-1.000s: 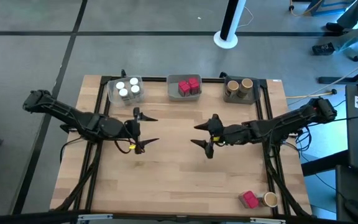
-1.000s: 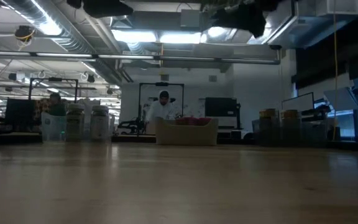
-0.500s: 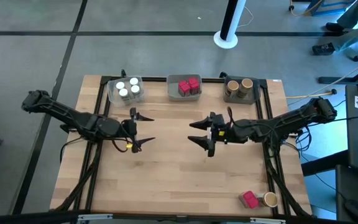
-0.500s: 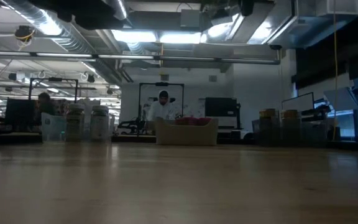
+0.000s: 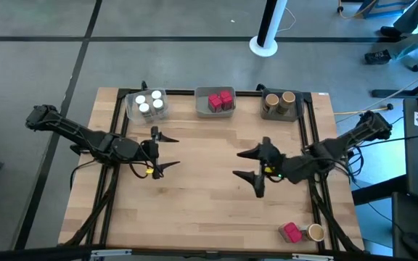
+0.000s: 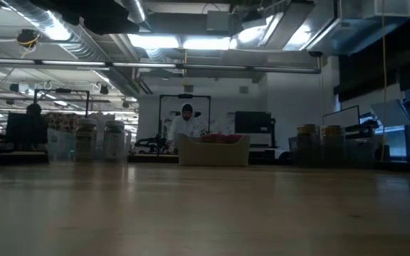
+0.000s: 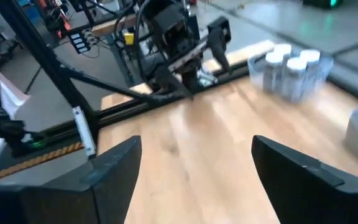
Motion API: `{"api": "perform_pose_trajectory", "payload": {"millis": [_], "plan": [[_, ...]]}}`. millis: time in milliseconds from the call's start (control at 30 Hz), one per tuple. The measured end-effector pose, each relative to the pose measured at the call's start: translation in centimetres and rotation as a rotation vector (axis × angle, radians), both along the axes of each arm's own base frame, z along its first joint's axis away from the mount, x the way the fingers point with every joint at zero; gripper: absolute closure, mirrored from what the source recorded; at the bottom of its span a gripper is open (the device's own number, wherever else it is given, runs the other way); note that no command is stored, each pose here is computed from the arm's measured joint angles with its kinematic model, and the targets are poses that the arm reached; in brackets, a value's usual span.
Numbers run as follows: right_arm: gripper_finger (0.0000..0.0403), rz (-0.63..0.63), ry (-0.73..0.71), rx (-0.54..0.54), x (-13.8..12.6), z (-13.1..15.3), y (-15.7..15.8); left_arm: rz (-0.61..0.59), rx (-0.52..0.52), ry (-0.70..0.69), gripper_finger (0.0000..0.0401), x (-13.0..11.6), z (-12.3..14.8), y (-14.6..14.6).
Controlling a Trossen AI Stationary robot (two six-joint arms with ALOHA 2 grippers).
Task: Sort spices by type
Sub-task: Put the red seasoning can into the gray bin
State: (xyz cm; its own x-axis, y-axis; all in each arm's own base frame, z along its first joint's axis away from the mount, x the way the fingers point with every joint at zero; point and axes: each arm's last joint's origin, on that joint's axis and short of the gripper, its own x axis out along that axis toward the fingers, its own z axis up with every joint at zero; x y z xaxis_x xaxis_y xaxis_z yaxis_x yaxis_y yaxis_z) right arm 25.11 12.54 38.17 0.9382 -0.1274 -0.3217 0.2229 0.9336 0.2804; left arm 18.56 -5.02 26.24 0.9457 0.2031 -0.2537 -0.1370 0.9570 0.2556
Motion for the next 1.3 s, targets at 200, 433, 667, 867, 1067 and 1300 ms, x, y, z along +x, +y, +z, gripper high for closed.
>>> {"api": "perform_pose_trajectory", "payload": {"millis": [200, 433, 667, 867, 1067, 1300], "plan": [[0.0100, 0.027, 0.078, 0.196, -1.5, 0.0, 1.5, 0.001, -0.003, -0.001, 0.0054, 0.0, 0.0, 0.0], [0.0100, -0.017, 0.194, 0.423, -2.7, -1.2, 2.9, -0.007, 0.026, 0.005, 0.0054, 0.0, 0.0, 0.0], [0.0100, -0.124, 0.462, 0.574, -2.7, -4.4, 4.2, -0.024, 0.095, -0.005, 0.0054, 0.1, 0.3, 0.0], [0.0100, -0.214, 0.801, 0.687, -2.6, -7.6, 5.2, -0.033, 0.126, -0.022, 0.0054, 0.1, 0.5, 0.0], [0.0100, -0.278, 1.011, 0.713, -3.4, -9.5, 6.9, -0.034, 0.130, -0.028, 0.0054, 0.1, 0.6, 0.0], [0.0100, -0.286, 1.151, 0.696, -4.3, -11.5, 9.5, -0.034, 0.129, -0.027, 0.0054, 0.1, 0.6, 0.0]]}}
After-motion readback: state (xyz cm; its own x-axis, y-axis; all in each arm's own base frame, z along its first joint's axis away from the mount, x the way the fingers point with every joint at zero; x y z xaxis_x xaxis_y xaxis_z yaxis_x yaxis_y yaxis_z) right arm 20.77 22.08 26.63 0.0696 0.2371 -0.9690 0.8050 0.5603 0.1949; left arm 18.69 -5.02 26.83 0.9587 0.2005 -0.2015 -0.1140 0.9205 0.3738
